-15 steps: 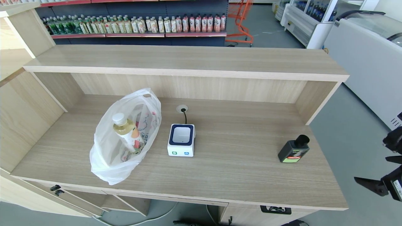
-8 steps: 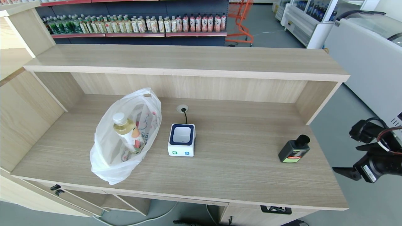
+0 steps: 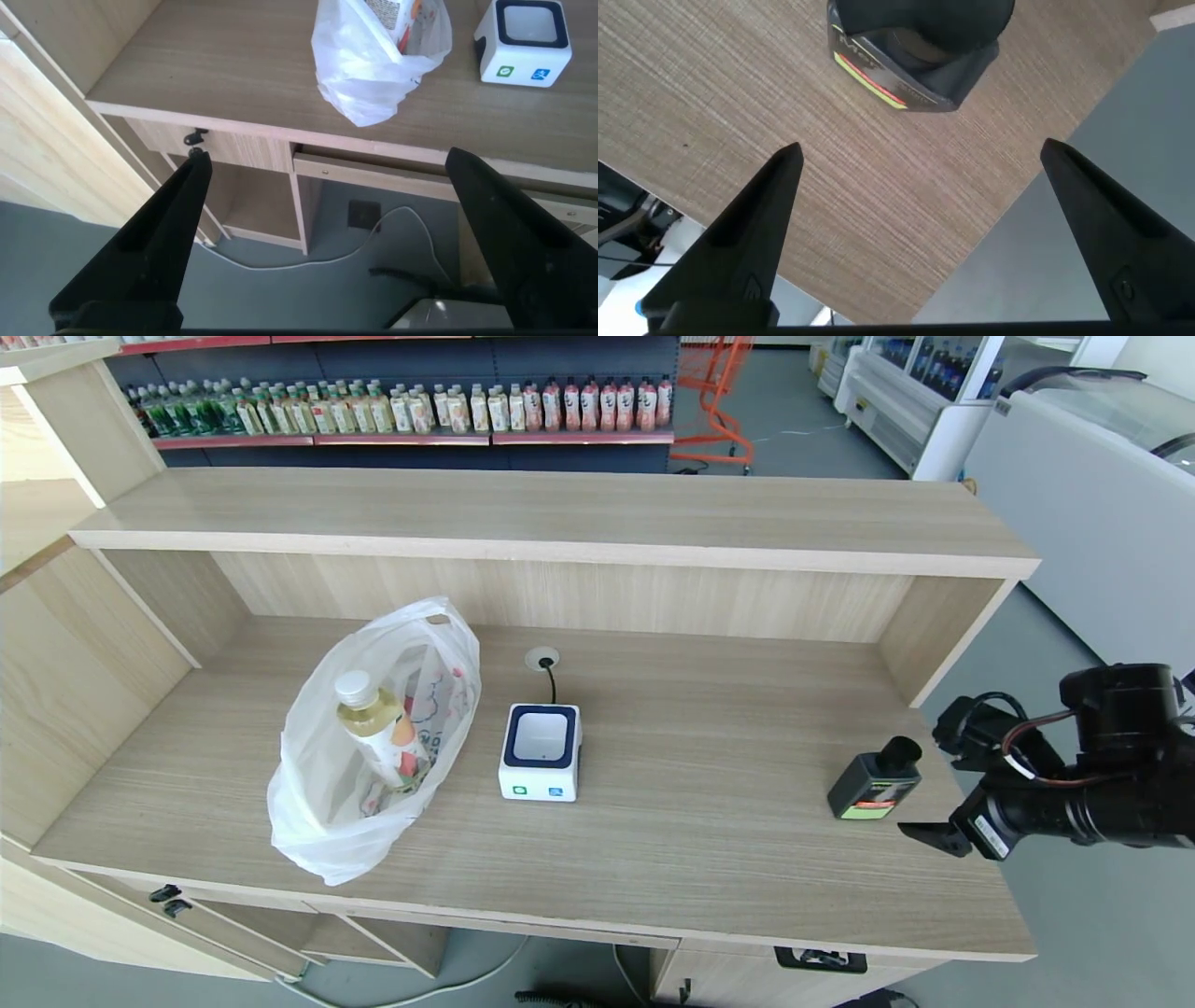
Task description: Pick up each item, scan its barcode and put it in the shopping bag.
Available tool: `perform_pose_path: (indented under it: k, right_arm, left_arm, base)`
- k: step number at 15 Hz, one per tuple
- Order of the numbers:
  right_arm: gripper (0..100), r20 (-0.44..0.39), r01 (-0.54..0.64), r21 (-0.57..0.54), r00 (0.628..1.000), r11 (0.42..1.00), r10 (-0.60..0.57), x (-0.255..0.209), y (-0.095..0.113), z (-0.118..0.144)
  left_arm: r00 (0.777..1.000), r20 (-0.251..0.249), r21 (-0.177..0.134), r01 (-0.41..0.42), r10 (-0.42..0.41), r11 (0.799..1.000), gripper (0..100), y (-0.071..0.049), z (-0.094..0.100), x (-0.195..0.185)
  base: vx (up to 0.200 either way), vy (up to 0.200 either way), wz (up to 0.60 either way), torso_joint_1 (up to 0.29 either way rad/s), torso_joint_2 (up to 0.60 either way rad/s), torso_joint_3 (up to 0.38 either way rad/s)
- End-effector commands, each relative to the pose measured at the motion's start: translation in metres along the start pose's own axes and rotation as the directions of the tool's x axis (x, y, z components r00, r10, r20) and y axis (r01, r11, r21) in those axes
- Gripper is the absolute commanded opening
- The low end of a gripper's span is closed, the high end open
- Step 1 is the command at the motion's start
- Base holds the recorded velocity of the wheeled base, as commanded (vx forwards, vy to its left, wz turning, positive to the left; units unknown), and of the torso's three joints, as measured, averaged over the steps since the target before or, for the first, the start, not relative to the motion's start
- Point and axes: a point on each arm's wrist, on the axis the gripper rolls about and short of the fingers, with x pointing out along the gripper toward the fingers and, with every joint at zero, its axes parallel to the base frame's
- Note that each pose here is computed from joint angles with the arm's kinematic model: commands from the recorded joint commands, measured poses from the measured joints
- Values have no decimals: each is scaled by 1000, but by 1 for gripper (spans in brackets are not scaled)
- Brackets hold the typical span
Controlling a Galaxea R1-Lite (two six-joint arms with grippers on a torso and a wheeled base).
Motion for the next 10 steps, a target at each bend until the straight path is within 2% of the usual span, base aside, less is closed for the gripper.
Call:
perform_pose_path:
  k: [1,3,6,10]
  right_arm:
    - [100,-6,-23,-2,1000,1000,23,17,3,-2]
    - [100,4,-24,-7,1000,1000,24,21,1,1]
    - [100,63,-45,-23,997,999,46,34,-5,15]
    - [100,71,-102,65,993,993,97,44,3,17]
  left_arm:
    - [1000,-1,0,-1,1,1000,100,0,0,0]
    - [1000,0,0,-1,1,1000,100,0,0,0]
    - [1000,0,0,-1,1,1000,100,0,0,0]
    - [1000,0,0,-1,1,1000,100,0,0,0]
  base:
    - [0,0,0,0,0,0]
    - [0,0,0,0,0,0]
    - [0,0,0,0,0,0]
    - [0,0,0,0,0,0]
